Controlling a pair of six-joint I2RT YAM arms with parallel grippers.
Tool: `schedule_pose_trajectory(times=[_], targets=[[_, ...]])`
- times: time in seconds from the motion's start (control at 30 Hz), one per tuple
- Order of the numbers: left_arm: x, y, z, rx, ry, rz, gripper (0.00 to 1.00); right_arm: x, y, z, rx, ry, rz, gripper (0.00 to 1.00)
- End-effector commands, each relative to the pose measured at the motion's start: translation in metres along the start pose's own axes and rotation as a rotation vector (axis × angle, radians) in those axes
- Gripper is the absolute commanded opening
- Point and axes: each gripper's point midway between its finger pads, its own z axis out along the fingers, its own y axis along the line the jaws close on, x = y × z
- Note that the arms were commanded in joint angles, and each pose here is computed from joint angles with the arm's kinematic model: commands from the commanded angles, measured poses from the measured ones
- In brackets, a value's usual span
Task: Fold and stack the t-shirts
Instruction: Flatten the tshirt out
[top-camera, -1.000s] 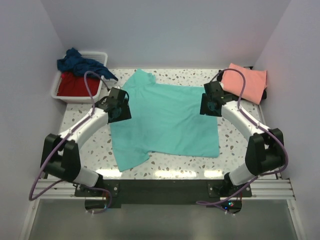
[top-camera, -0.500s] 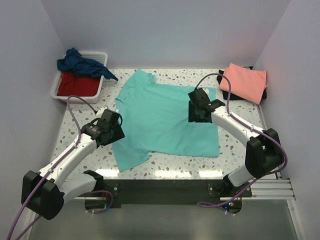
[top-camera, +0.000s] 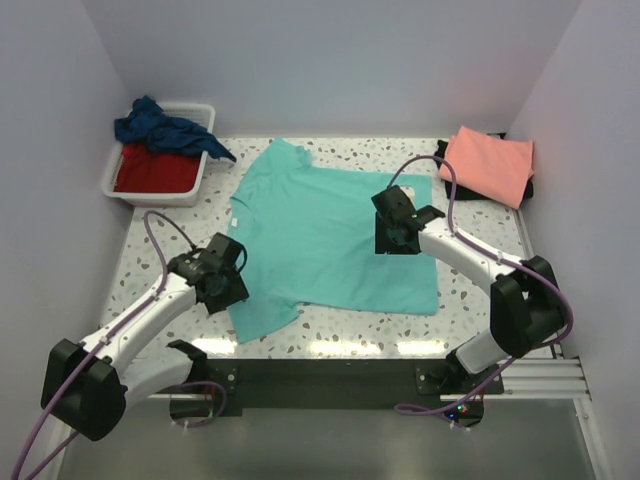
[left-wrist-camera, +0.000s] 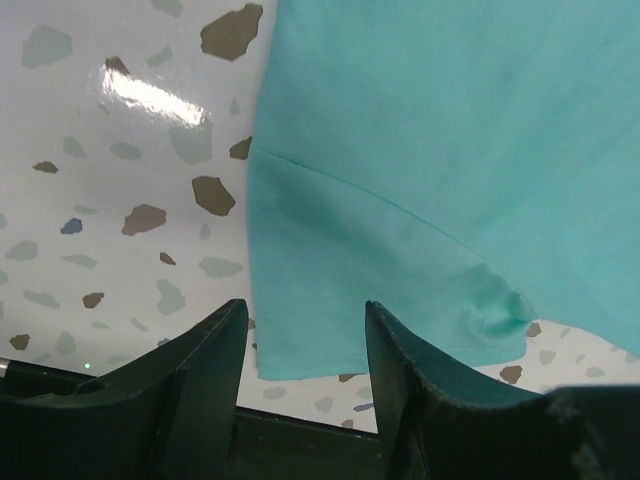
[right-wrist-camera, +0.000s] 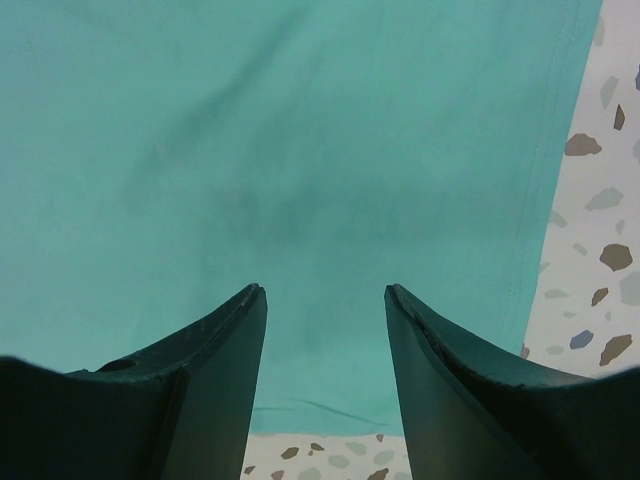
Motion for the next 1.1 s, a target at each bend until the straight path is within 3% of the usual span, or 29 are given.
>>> schedule_pose_trajectory(times=[0.0, 0.43, 1.07], targets=[[0.023, -0.001, 0.003, 0.02, 0.045, -0.069, 0.54, 0.0, -0.001, -0.004, 0.013, -0.021, 0.016, 0.55], [0.072, 0.009, 0.004, -0.102, 0.073, -0.03, 0.52, 0.011, -0.003, -0.006, 0.006, -0.011, -0.007, 0.54], [0.068, 0.001, 0.006, -0.169, 0.019, -0.177, 0.47, 0.01, -0.003, -0.006, 0.006, -0.005, -0.03, 0.54]])
